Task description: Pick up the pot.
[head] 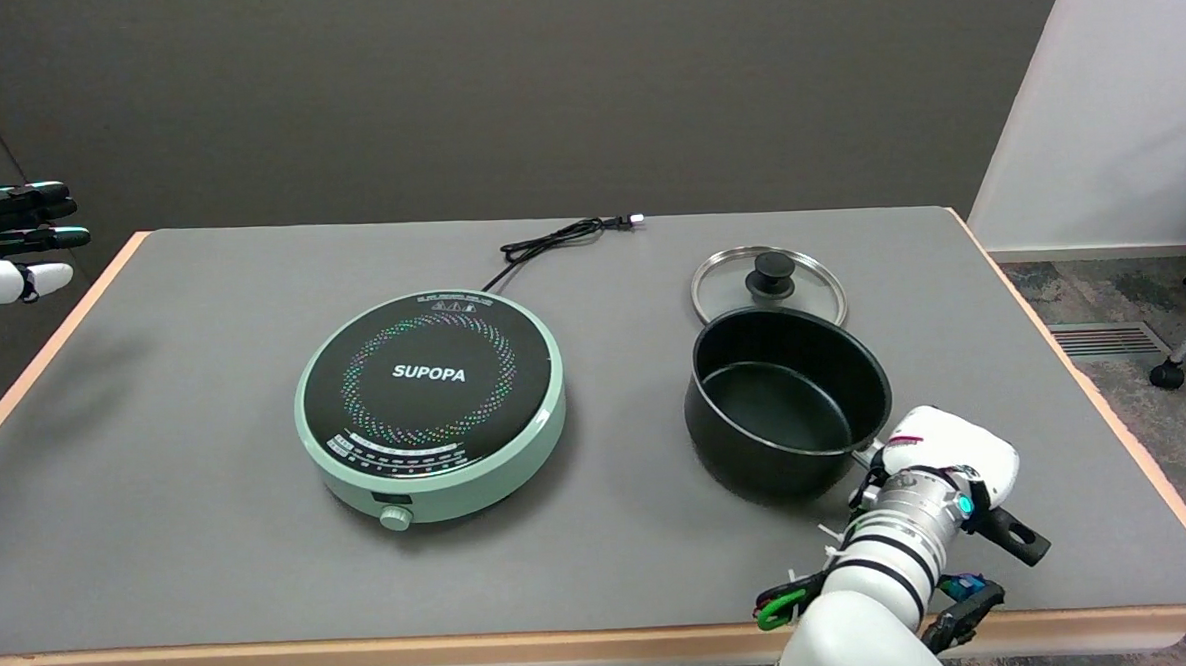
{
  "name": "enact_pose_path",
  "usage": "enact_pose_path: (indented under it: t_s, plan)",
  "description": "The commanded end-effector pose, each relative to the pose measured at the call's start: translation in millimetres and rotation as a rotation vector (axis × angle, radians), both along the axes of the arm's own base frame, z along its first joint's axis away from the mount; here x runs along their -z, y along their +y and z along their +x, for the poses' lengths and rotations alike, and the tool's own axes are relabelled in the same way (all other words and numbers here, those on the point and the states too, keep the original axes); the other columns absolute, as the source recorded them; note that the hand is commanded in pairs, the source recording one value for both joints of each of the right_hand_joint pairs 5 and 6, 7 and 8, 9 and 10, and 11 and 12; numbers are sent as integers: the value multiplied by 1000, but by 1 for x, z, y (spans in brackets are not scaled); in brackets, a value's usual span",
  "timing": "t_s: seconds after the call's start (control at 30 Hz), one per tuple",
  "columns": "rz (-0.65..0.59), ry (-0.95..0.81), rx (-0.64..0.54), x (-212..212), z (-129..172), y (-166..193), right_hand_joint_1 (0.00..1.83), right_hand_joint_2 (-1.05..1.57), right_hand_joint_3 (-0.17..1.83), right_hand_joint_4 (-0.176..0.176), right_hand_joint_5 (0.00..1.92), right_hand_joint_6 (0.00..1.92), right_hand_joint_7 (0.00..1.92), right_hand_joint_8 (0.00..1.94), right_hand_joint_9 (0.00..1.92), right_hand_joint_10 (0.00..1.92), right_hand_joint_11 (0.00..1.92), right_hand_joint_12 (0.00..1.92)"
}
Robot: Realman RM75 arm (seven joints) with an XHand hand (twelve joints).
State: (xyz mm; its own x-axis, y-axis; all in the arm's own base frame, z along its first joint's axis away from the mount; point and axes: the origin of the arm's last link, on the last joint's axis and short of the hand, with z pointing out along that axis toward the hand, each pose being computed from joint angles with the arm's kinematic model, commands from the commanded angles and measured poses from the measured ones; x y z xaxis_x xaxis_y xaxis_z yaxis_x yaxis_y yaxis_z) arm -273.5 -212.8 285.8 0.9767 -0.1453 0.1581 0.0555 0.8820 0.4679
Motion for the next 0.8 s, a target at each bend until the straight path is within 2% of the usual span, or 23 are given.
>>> enact_pose_path:
  t_s: [0.03,0.23,0.53,0.8]
  plan:
    - [13,45,-56,-6,11,-6,977,1202,761,-35,1920,1920,1920,1920,1920,1920,1920,1920]
    - [46,58,-79,-10,15,-13,986,1250,764,-36,1920,1920,1920,1920,1920,1920,1920,1920]
    - [141,116,-167,-16,30,-32,1050,1182,830,-34,1920,1920,1920,1920,1920,1920,1920,1920]
    - [338,150,-231,-17,47,-67,1046,1186,833,-35,1920,1920,1920,1920,1920,1920,1920,1920]
